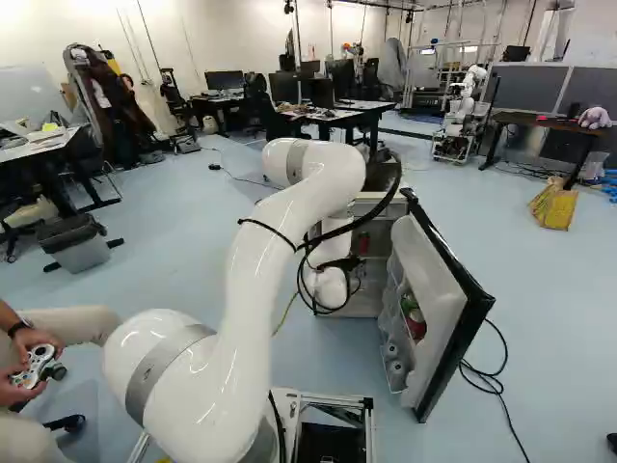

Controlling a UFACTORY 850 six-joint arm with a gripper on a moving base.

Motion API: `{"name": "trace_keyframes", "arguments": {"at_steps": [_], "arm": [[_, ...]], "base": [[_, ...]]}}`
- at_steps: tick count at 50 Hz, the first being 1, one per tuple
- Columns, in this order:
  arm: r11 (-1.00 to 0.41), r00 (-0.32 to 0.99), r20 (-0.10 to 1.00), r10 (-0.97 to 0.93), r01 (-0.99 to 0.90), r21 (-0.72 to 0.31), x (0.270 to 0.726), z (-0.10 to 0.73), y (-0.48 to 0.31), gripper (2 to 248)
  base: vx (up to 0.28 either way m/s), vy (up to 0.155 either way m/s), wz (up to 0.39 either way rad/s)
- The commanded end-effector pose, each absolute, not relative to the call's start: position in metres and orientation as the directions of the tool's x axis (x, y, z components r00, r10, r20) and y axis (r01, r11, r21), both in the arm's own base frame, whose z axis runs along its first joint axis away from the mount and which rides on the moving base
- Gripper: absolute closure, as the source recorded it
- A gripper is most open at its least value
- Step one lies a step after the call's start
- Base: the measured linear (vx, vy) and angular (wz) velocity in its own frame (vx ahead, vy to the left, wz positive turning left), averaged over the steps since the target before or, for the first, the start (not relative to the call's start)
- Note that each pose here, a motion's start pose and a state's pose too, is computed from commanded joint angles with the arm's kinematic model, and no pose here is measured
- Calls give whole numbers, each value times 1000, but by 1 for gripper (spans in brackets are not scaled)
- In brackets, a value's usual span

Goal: Grab a drink from the fridge

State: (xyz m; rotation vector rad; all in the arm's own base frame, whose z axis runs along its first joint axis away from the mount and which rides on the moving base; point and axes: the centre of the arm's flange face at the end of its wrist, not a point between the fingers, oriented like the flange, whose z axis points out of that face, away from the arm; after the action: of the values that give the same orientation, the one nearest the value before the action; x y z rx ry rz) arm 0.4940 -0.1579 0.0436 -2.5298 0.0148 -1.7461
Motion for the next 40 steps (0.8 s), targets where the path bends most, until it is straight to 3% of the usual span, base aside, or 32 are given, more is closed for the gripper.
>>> {"name": "trace_keyframes", "arguments": {"at_steps": [40], "arm": [[-999, 313, 949, -38, 13, -45, 514, 35, -187, 3]], "base": [[0, 0, 0]]}}
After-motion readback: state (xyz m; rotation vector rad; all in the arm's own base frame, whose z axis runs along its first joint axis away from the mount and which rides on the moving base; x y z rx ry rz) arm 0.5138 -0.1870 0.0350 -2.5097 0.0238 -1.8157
